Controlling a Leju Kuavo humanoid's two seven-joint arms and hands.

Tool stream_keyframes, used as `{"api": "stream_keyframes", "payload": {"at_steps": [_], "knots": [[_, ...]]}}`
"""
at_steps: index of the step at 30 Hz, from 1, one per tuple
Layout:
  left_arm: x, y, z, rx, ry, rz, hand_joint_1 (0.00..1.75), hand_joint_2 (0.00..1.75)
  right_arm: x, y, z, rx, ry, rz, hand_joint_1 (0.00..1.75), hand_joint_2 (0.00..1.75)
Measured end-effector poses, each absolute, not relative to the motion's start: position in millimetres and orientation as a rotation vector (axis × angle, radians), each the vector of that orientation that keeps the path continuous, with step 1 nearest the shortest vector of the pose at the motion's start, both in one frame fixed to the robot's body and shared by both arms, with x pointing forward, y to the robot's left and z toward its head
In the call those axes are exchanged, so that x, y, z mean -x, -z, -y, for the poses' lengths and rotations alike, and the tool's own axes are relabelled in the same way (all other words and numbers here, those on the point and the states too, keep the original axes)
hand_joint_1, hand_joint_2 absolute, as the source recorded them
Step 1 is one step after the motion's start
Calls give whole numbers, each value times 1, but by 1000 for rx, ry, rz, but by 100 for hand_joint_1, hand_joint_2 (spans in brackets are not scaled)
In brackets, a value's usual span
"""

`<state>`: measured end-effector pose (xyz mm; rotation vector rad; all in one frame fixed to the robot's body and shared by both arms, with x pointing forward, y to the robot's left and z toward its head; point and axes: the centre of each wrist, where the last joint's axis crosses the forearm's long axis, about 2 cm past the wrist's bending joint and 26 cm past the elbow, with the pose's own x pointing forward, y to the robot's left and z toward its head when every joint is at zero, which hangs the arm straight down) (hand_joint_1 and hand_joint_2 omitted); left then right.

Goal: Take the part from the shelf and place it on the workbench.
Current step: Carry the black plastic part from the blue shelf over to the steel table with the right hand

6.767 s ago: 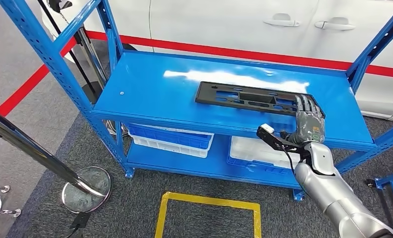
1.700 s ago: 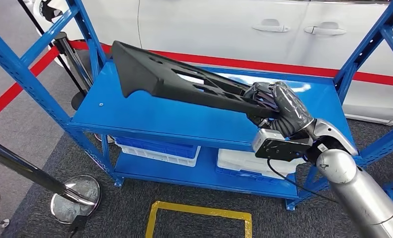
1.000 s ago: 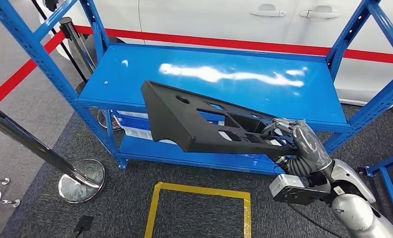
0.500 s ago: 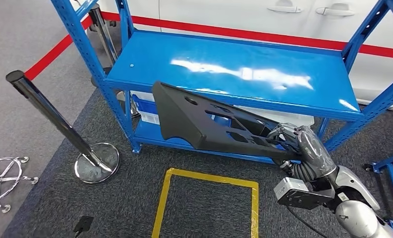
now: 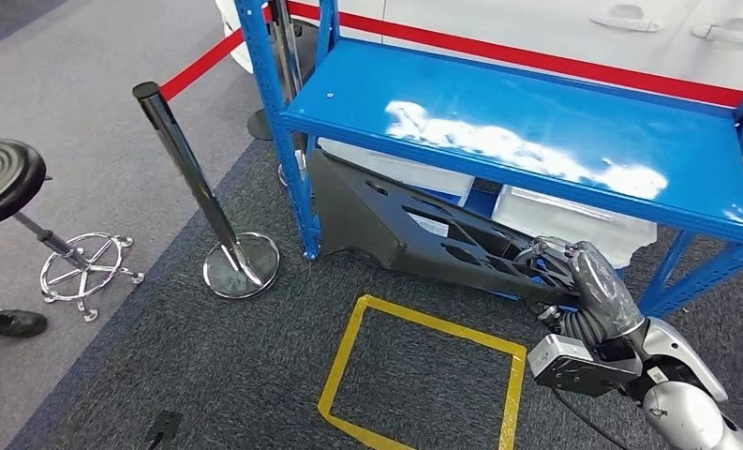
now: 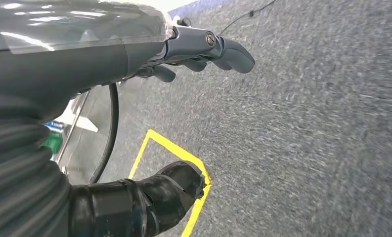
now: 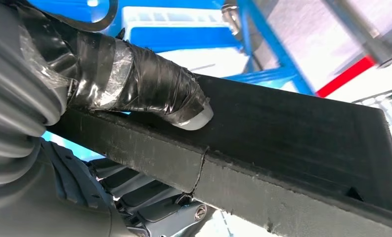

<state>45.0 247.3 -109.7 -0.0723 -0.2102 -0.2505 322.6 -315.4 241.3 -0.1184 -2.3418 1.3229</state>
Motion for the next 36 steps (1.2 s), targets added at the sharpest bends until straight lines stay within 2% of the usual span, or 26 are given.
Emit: {"api": "stream_keyframes", "payload": {"at_steps": [19,36], "knots": [[-39,111,-257,76,213,199,0,175,-371,-301,274,136,-1313,2380,175,175],[-42,111,-267,54,211,204,0,175,-384,-308,265,131,-1285,2378,175,175]]}}
